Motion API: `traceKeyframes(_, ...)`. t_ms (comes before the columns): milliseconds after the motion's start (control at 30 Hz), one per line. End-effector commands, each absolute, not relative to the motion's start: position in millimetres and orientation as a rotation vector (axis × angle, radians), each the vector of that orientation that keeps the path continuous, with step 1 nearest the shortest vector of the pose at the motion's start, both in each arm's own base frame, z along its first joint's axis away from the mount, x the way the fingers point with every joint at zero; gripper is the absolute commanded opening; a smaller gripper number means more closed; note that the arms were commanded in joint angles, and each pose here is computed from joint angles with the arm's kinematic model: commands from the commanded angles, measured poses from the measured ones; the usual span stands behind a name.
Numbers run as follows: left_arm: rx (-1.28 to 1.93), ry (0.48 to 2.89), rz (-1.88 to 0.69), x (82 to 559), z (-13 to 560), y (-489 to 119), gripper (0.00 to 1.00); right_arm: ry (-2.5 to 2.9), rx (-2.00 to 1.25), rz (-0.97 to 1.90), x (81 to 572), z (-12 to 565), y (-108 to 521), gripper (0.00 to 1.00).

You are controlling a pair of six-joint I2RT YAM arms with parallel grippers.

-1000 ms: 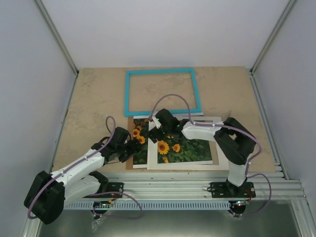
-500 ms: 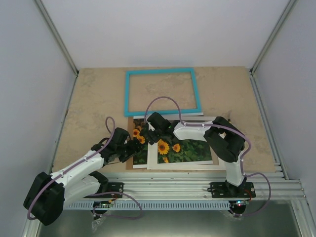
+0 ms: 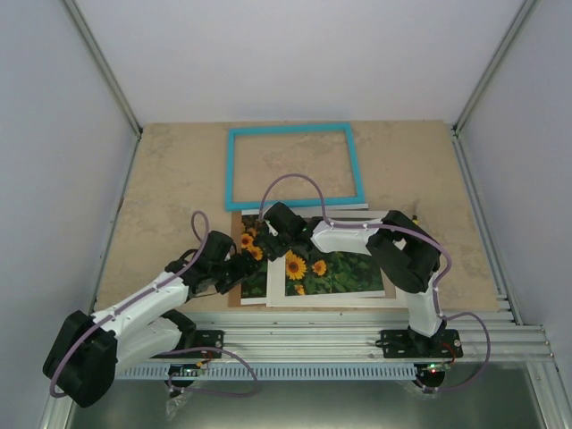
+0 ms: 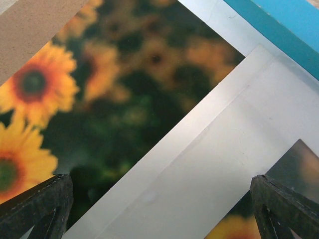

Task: Take the photo out of the frame

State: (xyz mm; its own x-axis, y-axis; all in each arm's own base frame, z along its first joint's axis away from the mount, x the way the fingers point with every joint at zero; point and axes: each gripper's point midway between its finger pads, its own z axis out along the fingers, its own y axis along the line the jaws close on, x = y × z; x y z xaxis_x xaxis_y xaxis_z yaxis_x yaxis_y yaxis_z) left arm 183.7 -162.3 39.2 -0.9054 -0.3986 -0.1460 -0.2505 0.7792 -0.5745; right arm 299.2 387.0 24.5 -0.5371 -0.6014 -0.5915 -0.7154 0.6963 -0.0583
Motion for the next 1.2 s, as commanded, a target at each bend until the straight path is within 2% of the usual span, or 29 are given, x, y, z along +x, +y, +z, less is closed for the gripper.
traceKeyframes(0, -0.498, 2.771, -0.833, 173.0, 28.7, -164.5, 0.86, 2.419, -1.069, 0.147, 284.8, -12.1, 365.1, 0.98)
traceKeyframes(433, -0.498, 2.703, -0.937, 179.1, 46.4, -173.7, 0.87, 2.393, -1.046, 0.271, 280.0, 1.4, 371.8, 0.98)
traceKeyframes(633, -0.539, 2.673, -0.812, 184.2, 53.8, -157.1, 0.87, 2.326, -1.019, 0.323, 279.0, 30.5, 371.6, 0.98)
traceKeyframes(867, -0.570, 2.585, -0.730, 199.9, 64.9, -144.6, 0.88, 2.283, -1.015, 0.353, 264.9, 63.4, 358.1, 0.98)
traceKeyframes(1167, -0.533, 2.475, -0.855, 243.2, 83.1, -144.6, 0.88, 2.331, -0.990, 0.316, 250.5, 57.9, 347.0, 0.98)
